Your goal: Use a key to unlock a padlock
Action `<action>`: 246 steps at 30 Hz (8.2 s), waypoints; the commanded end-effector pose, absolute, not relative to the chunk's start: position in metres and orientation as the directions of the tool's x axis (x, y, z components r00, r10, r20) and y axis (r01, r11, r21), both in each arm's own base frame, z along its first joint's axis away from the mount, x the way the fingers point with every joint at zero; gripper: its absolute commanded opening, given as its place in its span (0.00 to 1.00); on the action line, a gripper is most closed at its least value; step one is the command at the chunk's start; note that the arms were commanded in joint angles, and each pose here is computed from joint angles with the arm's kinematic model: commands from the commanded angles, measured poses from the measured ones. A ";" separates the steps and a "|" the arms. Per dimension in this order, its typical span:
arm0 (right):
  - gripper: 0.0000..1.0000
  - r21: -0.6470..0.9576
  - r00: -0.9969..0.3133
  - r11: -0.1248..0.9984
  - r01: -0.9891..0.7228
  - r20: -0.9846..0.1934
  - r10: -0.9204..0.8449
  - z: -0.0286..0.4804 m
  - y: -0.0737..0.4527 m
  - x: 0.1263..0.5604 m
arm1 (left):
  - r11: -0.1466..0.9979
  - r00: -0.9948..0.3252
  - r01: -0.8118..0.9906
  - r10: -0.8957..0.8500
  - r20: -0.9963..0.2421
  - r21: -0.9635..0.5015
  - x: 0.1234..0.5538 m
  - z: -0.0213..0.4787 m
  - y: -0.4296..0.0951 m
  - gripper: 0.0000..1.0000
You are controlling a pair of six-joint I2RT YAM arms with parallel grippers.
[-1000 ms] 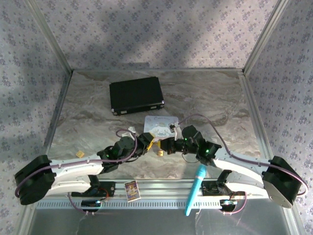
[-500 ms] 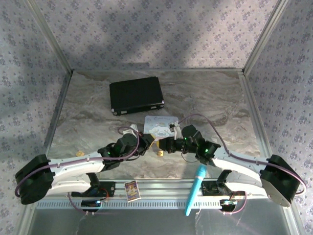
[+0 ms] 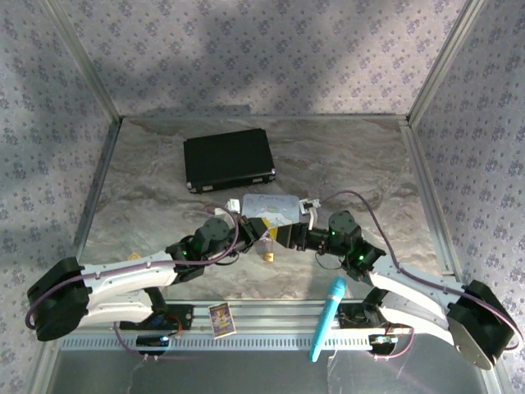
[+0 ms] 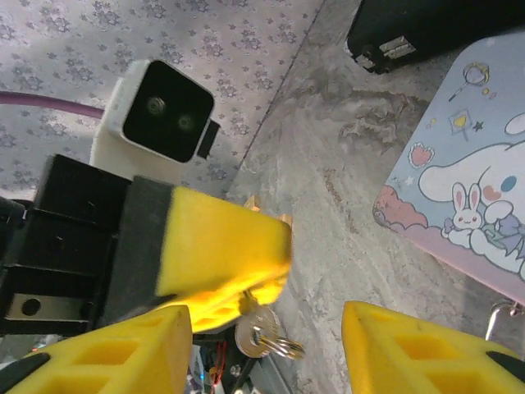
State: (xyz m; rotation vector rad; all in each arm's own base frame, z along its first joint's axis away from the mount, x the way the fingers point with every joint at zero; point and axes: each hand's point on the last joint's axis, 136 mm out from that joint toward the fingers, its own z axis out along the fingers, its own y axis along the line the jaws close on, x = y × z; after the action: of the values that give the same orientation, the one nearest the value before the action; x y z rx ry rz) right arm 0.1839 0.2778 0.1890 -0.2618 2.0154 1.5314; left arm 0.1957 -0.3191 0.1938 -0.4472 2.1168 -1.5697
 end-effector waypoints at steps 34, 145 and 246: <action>0.00 0.836 -0.794 0.200 -0.511 -0.549 0.261 0.216 0.276 0.185 | 0.246 -0.823 0.083 -0.529 -0.205 -0.966 0.194 0.213 -0.321 0.00; 0.00 0.665 -0.943 0.742 -0.088 -0.297 0.154 0.077 0.202 0.172 | 0.793 -0.964 0.158 -0.007 -0.268 -0.588 0.190 0.013 -0.343 0.43; 0.00 0.964 -0.904 0.185 0.194 0.102 0.415 0.107 0.248 0.220 | 0.367 -0.811 -0.405 -0.566 0.144 -0.838 0.215 0.117 -0.375 0.09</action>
State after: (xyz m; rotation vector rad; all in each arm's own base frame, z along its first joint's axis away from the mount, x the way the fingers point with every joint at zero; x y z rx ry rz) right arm 0.1965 0.2432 0.0768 0.6150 2.4555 1.7372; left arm 0.2270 -0.3451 0.0684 -0.9323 2.4814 -1.1698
